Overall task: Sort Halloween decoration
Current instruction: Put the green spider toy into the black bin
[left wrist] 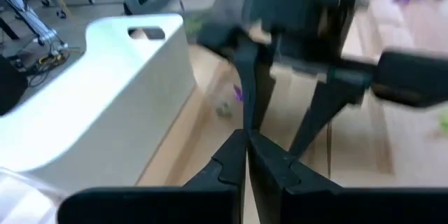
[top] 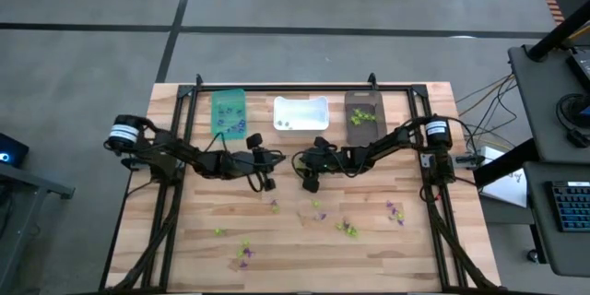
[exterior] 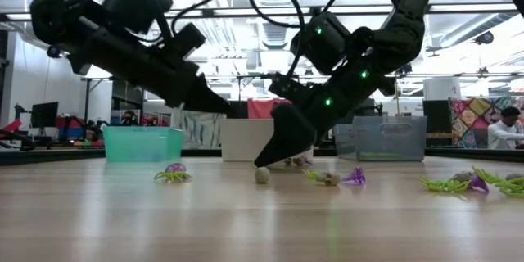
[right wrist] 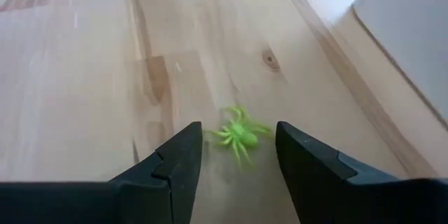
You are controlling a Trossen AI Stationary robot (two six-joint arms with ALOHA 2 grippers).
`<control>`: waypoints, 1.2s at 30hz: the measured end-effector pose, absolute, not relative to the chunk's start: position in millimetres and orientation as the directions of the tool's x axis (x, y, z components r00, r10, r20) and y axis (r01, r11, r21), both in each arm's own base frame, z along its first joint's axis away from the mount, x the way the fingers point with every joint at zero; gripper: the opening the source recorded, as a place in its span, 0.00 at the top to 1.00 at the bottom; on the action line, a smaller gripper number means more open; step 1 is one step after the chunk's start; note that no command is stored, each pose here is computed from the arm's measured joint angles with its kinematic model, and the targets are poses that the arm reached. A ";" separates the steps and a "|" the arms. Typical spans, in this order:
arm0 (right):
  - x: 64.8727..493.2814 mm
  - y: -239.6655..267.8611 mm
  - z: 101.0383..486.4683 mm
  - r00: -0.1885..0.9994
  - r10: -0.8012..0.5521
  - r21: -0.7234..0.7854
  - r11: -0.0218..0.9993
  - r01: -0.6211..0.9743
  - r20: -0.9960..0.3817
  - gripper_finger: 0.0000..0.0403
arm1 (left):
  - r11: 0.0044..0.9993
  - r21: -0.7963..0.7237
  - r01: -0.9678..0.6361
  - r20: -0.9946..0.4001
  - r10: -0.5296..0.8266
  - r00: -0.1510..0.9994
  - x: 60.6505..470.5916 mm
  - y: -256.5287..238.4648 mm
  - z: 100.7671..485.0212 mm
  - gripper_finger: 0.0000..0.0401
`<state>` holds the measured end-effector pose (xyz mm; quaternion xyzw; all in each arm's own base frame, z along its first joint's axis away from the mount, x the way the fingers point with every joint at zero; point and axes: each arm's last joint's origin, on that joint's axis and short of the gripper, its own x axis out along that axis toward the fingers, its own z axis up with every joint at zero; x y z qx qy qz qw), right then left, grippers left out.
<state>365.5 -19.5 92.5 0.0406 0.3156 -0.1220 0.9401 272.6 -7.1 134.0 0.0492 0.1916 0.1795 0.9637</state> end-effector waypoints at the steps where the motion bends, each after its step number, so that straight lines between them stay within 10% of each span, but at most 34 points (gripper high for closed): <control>1: 366.2 -19.5 91.5 0.770 -0.204 -0.001 0.967 0.255 -0.604 0.56 | 0.931 0.158 -0.329 -0.340 0.364 0.867 272.4 -7.1 136.7 1.00; 36: 375.2 -21.1 97.6 0.782 -0.164 0.001 0.979 0.206 -0.602 0.95 | 0.933 0.116 -0.340 -0.268 0.359 0.894 284.2 -8.0 152.8 1.00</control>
